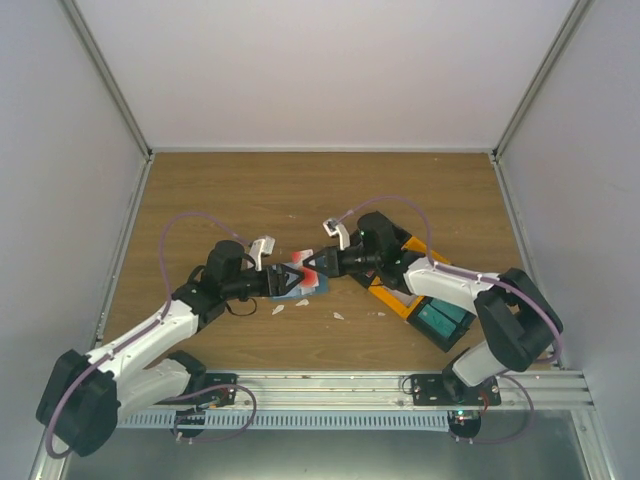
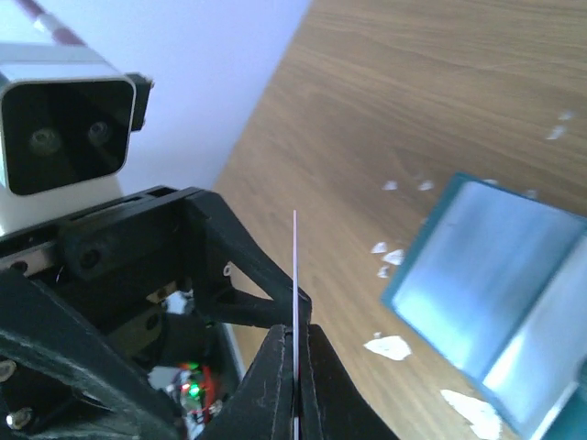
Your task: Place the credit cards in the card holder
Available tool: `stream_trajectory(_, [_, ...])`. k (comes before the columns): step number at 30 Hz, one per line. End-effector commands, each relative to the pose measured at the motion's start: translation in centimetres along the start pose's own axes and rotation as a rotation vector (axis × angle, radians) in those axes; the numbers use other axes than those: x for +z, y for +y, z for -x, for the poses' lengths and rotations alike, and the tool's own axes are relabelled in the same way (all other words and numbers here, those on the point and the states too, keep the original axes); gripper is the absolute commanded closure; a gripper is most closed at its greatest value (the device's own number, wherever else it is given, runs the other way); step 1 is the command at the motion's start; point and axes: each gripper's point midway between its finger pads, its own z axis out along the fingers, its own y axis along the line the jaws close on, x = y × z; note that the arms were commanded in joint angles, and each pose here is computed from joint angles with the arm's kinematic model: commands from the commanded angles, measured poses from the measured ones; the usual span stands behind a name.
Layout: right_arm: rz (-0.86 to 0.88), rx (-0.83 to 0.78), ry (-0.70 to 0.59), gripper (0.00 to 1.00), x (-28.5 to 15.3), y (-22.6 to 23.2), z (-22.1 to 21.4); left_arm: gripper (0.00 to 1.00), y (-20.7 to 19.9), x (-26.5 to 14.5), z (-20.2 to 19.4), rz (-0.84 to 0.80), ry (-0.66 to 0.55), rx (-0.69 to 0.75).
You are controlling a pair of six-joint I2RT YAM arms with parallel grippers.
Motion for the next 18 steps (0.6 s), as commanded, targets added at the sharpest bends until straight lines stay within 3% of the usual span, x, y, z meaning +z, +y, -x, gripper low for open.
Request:
stream_trajectory(1, [0.233, -0.049, -0.022, 1.0, -1.2, 5.0, 0.4, 0.33, -4.5, -1.3, 1.1, -0.201, -0.029, 0.055])
stream_trajectory(13, [0.357, -0.058, -0.061, 0.97, -3.7, 7.7, -0.5, 0.98, -7.5, -3.1, 0.6, -0.344, -0.007, 0.056])
stream_trajectory(18, [0.342, -0.064, -0.092, 0.75, -4.4, 7.8, -0.7, 1.0, -8.5, -3.8, 0.8, -0.376, -0.01, 0.056])
